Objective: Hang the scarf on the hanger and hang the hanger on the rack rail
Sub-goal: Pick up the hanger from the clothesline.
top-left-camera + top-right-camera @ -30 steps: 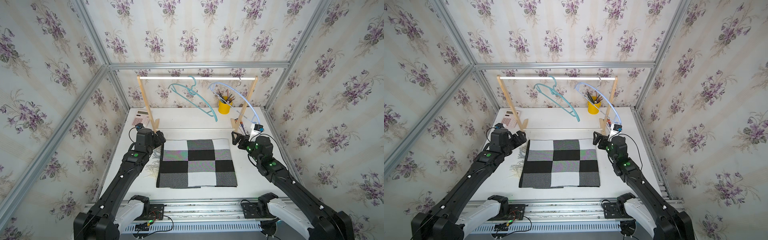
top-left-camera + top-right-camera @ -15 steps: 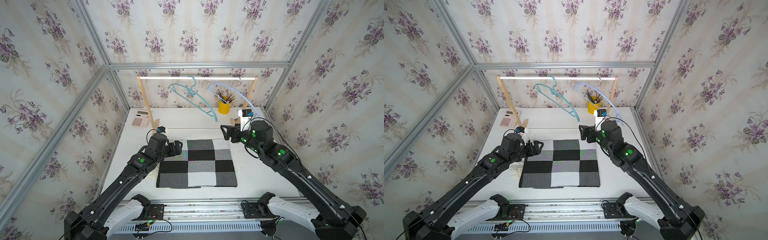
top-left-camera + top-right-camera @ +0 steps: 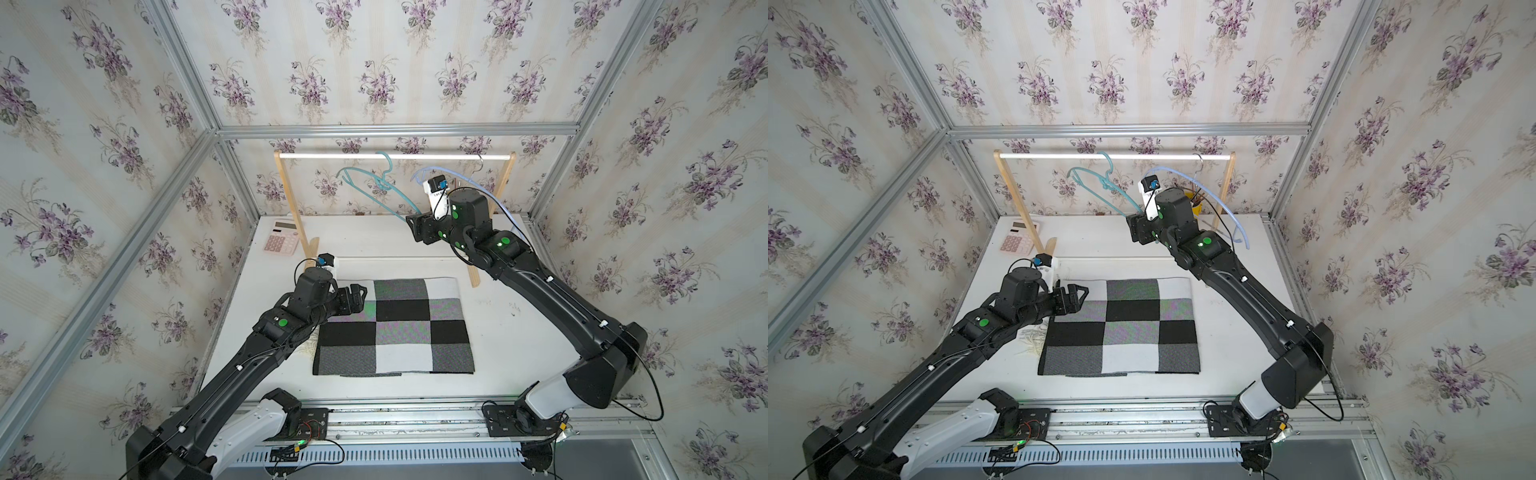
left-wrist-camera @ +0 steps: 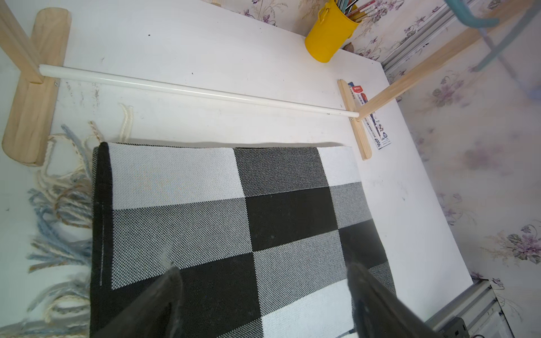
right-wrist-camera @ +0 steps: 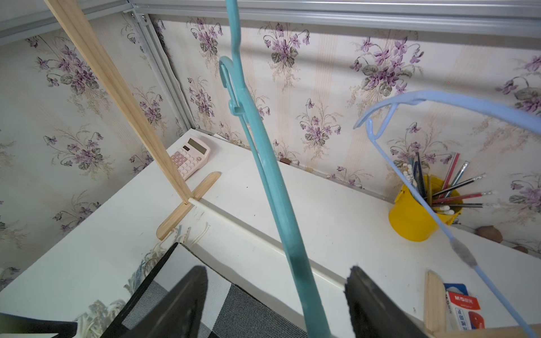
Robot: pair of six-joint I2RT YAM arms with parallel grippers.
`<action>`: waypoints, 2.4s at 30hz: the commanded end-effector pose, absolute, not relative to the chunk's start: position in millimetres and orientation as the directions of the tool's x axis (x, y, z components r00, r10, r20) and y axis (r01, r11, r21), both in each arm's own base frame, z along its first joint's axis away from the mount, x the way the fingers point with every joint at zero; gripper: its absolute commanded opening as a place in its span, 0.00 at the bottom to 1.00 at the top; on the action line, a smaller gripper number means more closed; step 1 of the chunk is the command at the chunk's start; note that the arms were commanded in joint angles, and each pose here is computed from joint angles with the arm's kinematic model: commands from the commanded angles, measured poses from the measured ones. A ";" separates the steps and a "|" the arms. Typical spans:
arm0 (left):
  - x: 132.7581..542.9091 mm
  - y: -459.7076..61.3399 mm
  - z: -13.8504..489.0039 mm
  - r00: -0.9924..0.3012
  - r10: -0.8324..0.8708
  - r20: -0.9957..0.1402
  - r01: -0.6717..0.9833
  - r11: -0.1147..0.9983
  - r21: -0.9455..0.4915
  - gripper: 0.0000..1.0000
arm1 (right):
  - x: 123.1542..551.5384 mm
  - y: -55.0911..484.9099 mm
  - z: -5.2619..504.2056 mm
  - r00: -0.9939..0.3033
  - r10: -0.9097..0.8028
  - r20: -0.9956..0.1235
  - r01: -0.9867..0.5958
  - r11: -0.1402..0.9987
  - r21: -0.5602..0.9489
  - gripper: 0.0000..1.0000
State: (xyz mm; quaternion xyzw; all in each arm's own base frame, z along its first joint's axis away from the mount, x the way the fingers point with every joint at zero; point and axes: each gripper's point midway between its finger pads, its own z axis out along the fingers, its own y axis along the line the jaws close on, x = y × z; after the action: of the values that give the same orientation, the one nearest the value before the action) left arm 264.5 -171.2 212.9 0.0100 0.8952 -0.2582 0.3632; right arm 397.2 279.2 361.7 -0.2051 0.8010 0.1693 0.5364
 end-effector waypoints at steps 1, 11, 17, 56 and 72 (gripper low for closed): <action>262.3 -175.8 222.8 -0.724 -0.152 -0.673 0.249 0.852 -0.461 0.90 | 395.2 267.5 385.0 -0.274 -0.168 -0.947 -0.490 0.871 -0.013 0.79; 261.5 -195.2 231.8 -0.722 -0.148 -0.676 0.310 0.804 -0.507 0.87 | 385.6 147.8 407.0 -0.300 -0.069 -0.951 -0.229 0.973 0.002 0.82; 260.7 -216.8 220.2 -0.741 -0.101 -0.663 0.349 0.787 -0.510 0.87 | 384.1 87.6 398.5 -0.302 0.018 -0.953 -0.114 0.992 0.055 0.85; 252.6 -254.9 212.1 -0.749 -0.020 -0.662 0.440 0.732 -0.520 0.87 | 425.2 116.4 341.6 -0.475 0.060 -0.878 -0.313 0.921 0.232 0.72; 252.1 -253.1 210.5 -0.746 -0.017 -0.666 0.436 0.743 -0.508 0.87 | 431.2 105.2 330.9 -0.471 0.008 -0.882 -0.188 0.976 0.110 0.45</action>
State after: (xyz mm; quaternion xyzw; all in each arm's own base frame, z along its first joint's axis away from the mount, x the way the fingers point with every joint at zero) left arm 249.2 -253.1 207.1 0.1205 0.8751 -0.3384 0.3243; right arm 428.2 115.5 329.0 -0.0635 0.8515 0.1352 0.5027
